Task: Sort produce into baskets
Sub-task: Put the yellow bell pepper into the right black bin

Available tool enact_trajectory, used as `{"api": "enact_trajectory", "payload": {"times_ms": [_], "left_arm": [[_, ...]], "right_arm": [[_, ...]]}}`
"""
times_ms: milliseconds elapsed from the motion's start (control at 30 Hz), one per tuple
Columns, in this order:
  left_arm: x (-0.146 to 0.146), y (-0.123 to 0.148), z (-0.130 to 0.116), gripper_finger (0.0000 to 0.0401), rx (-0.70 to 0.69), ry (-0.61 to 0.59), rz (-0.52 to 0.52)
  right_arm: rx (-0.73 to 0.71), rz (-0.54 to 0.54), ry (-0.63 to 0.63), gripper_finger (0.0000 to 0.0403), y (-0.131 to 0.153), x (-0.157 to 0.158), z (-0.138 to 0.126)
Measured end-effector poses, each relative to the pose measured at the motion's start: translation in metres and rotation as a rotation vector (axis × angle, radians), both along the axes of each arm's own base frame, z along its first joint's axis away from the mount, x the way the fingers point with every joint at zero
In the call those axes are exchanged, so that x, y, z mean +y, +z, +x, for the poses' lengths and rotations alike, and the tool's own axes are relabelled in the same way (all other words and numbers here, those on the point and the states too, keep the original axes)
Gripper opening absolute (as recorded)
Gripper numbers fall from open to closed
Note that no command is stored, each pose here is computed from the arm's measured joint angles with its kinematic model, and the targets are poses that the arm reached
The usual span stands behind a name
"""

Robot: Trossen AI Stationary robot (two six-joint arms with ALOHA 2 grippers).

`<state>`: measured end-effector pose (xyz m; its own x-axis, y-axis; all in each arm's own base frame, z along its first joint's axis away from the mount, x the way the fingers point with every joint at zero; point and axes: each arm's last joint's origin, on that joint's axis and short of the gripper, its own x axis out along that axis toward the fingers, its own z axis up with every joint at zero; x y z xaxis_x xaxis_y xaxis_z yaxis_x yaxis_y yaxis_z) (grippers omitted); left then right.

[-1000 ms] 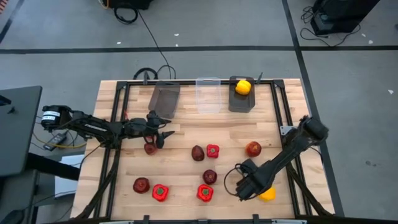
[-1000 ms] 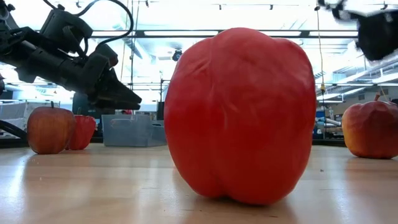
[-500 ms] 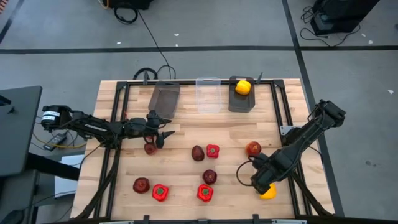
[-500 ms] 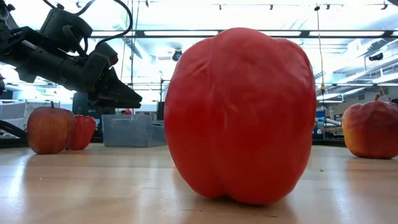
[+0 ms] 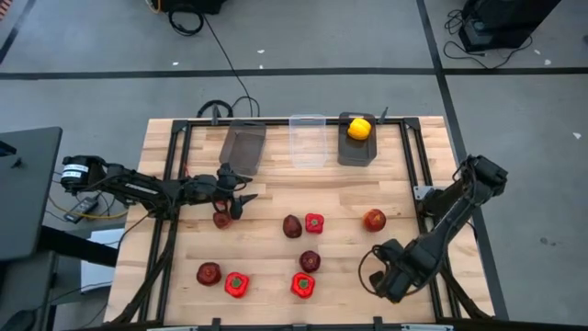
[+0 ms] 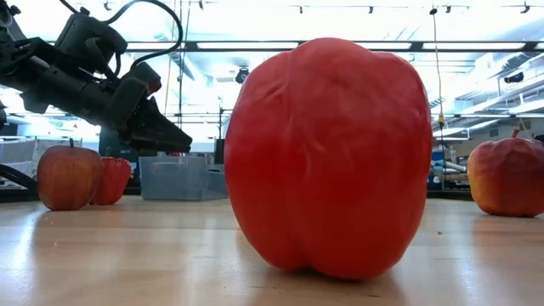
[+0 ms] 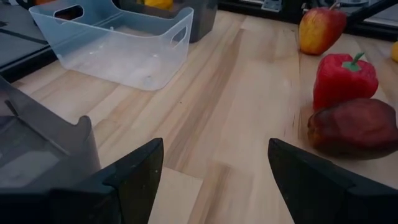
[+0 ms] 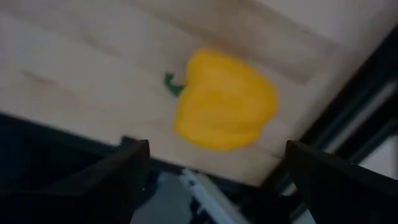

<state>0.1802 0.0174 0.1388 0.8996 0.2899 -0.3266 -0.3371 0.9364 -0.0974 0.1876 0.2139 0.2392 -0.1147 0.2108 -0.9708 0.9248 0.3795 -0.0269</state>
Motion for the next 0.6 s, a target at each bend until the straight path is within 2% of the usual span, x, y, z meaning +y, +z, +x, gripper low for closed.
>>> {"api": "enact_trajectory", "payload": {"times_ms": [333, 600], "left_arm": [[0.0, 0.0, 0.0, 0.0294, -0.008, -0.008, -0.009], [-0.001, 0.001, 0.001, 0.0294, -0.014, -0.044, -0.023]], "right_arm": [[0.025, -0.018, -0.052, 0.04, -0.021, 0.012, -0.005], [0.03, -0.03, -0.082, 0.04, -0.047, 0.008, -0.012]]}}
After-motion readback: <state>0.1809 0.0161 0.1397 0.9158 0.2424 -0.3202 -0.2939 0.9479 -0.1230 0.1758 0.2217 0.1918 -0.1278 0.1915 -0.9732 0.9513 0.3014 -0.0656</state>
